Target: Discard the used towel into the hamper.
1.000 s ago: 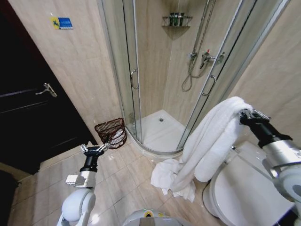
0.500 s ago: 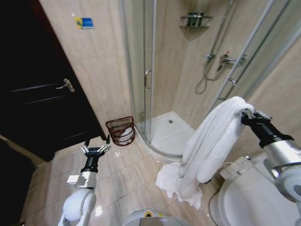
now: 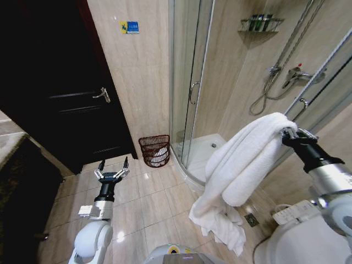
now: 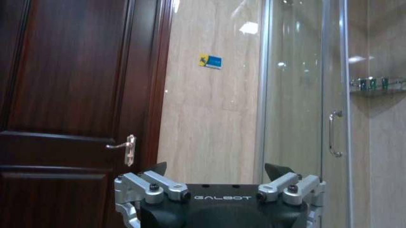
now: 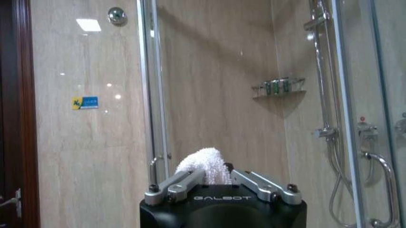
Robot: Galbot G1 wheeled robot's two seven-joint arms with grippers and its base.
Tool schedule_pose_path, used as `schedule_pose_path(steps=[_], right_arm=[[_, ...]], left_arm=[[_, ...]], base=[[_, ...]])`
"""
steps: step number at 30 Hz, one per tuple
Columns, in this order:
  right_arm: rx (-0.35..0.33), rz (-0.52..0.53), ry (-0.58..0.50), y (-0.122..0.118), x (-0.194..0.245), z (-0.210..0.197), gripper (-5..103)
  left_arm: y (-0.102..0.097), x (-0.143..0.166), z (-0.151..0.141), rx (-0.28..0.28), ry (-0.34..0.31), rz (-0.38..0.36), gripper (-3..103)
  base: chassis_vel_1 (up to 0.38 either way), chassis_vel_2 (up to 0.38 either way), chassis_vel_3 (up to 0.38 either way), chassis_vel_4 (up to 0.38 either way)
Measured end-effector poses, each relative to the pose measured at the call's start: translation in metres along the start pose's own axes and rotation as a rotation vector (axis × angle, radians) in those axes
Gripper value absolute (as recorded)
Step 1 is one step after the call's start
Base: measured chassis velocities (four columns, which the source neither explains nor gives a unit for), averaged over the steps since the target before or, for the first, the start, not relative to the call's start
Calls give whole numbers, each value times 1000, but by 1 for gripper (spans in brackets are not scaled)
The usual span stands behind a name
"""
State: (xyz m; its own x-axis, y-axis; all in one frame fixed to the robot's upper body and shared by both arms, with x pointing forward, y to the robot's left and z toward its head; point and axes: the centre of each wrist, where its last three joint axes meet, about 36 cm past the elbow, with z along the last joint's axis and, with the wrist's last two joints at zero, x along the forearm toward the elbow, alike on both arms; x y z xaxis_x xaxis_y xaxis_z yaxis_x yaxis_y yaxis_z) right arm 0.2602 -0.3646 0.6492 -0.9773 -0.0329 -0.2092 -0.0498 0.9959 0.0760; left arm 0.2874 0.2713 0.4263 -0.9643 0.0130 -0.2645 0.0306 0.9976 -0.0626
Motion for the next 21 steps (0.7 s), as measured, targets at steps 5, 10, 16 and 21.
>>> schedule_pose_path(steps=[5,10,16,21], right_arm=[[3,-8,3,0,1,2,3],[2,-14,1,0,2,4,3],[5,-20,1,0,2,4,3],[7,-20,4,0,2,4,3]], left_arm=[[-3,0,-1,-5,2,3,100],[-2,1,-2,-18,3,5,100],[-2,1,-3,-25,4,8,100],[-3,1,-2,-22,4,9,100]], base=[[52,41,-22,-58],[68,54,-68,-72],[52,62,-87,-70],[34,41,-92,-88]])
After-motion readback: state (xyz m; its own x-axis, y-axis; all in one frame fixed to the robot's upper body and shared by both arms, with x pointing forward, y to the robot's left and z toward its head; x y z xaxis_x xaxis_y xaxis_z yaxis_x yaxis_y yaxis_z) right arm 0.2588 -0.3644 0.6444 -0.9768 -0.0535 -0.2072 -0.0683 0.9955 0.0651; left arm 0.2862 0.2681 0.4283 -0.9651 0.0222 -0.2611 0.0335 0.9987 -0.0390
